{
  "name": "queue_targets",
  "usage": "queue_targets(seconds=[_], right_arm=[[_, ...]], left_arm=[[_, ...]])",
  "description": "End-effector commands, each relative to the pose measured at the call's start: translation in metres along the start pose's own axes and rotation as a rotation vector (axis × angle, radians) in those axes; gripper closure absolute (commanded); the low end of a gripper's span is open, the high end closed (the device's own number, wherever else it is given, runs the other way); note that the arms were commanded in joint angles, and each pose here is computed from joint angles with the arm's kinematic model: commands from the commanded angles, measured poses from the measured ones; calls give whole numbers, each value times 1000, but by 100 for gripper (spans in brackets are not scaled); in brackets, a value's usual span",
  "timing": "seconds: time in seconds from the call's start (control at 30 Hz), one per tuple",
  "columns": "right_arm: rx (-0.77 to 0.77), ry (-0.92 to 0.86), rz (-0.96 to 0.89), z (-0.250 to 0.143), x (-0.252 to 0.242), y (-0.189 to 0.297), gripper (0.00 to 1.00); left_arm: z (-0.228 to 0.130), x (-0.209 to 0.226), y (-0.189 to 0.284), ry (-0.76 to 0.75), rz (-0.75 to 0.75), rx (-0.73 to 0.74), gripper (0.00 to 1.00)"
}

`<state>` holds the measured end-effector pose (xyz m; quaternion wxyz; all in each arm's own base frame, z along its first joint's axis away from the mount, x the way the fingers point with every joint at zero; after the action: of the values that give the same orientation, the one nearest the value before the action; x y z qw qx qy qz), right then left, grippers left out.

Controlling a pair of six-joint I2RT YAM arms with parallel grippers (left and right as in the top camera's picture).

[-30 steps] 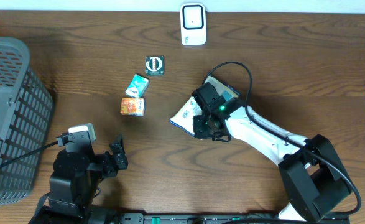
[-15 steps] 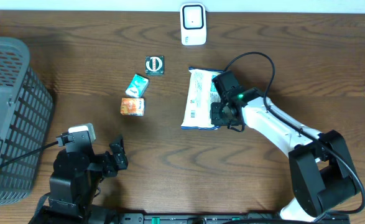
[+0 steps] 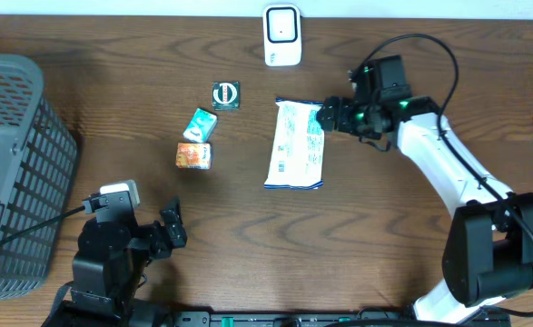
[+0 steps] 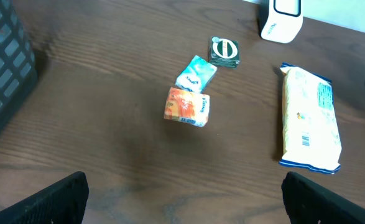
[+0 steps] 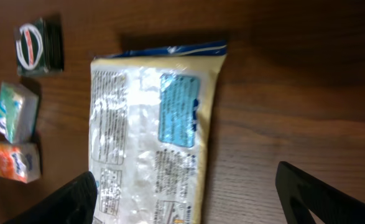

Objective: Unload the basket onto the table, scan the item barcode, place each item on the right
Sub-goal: 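Lift the snack bag upright and carry it to the scanner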

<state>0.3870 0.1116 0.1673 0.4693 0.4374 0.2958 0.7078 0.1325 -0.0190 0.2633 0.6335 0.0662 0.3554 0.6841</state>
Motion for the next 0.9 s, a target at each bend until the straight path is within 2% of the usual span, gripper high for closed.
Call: queue_targets(seconds=[0.0, 0.2, 0.33, 0.63, 0.87], right_arm=[[1, 9, 55, 1, 2, 3, 14], [87, -16, 123, -12, 0, -22, 14], [166, -45, 231, -23, 3, -44, 18], [265, -89, 221, -43, -9, -76, 21], [331, -98, 295, -57, 0, -95, 25]], left_arm=[[1, 1, 0, 5, 11, -8, 2], [1, 1, 0, 5, 10, -8, 2], [1, 1, 0, 5, 11, -8, 2], [1, 1, 0, 5, 11, -8, 2], [1, 1, 0, 5, 11, -8, 2]])
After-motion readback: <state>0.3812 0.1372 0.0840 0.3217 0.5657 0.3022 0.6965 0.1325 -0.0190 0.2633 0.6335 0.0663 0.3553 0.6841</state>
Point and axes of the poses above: each gripper's point midway between its finger pads, its own y axis back along the fingers, its own x axis along the line the jaws close on, z = x × y, the point moved 8 cm from there along y, back along the fingers, and after that the axes turned 11 degrees about y, right-handed, at the moved point
